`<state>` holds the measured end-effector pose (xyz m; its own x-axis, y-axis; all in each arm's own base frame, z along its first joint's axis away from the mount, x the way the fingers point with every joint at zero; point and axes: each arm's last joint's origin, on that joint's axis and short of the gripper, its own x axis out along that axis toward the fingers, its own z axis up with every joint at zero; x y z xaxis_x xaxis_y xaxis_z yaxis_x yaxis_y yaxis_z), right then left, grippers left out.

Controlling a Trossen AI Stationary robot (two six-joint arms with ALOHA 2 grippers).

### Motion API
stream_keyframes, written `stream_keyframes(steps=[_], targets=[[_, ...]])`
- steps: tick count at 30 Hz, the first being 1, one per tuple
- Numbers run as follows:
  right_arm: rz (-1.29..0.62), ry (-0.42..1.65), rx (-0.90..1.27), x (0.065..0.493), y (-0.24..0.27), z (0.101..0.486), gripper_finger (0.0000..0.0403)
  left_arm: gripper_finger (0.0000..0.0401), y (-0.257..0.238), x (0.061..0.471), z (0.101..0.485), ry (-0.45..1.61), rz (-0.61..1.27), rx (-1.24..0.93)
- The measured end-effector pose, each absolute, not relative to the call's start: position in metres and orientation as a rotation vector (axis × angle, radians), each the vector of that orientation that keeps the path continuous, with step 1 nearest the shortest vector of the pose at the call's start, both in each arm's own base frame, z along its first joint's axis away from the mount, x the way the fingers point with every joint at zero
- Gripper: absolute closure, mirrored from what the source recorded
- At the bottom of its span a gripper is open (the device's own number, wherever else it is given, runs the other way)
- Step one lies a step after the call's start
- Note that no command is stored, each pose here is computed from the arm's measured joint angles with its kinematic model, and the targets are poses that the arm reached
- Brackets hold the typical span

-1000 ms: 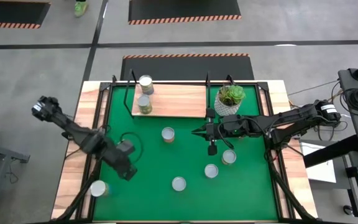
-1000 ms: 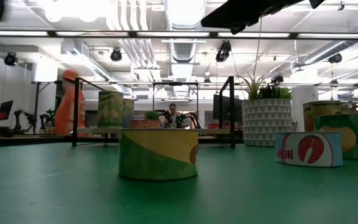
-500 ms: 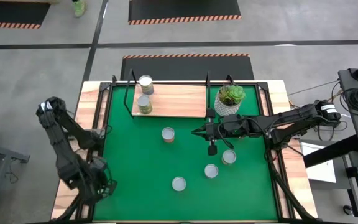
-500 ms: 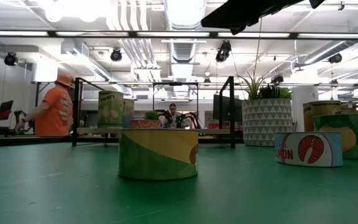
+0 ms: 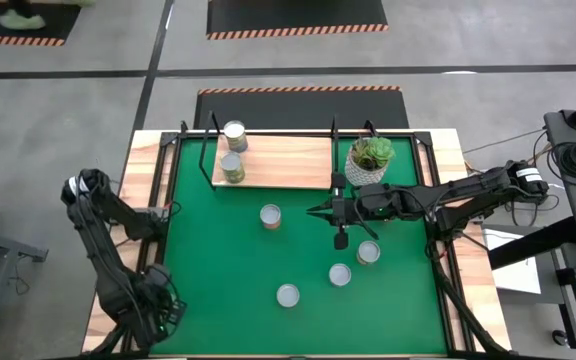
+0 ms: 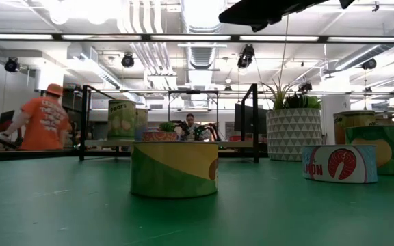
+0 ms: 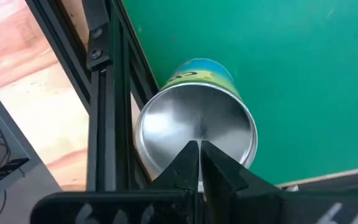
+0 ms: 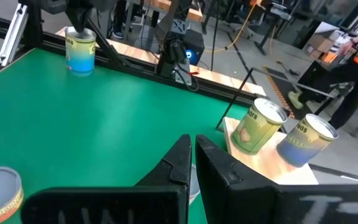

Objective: Pick and place cans onto a shelf
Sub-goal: Put the canned cherries on the shelf

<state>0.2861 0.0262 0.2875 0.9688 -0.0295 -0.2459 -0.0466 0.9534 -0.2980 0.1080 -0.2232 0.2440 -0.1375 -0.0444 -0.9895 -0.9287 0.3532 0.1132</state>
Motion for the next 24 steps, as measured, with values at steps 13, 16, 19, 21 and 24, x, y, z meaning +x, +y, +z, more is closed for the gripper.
stream_keyframes(steps=[13,16,19,21,24], targets=[[0.010,0.220,-0.353,0.287,0.026,0.290,0.0390,0.0401,-0.231,0.116,0.229,1.479,1.058,-0.904],[0.011,0.219,-0.368,0.287,0.026,0.291,0.0390,0.0401,-0.231,0.121,0.230,1.420,1.034,-0.933],[0.012,0.219,-0.379,0.287,0.026,0.291,0.0390,0.0401,-0.228,0.129,0.231,1.312,1.004,-0.948],[0.012,0.214,-0.384,0.287,0.026,0.291,0.0390,0.0401,-0.227,0.134,0.233,1.201,0.957,-0.931],[0.012,0.206,-0.391,0.287,0.026,0.292,0.0390,0.0401,-0.226,0.143,0.238,1.040,0.880,-0.904]])
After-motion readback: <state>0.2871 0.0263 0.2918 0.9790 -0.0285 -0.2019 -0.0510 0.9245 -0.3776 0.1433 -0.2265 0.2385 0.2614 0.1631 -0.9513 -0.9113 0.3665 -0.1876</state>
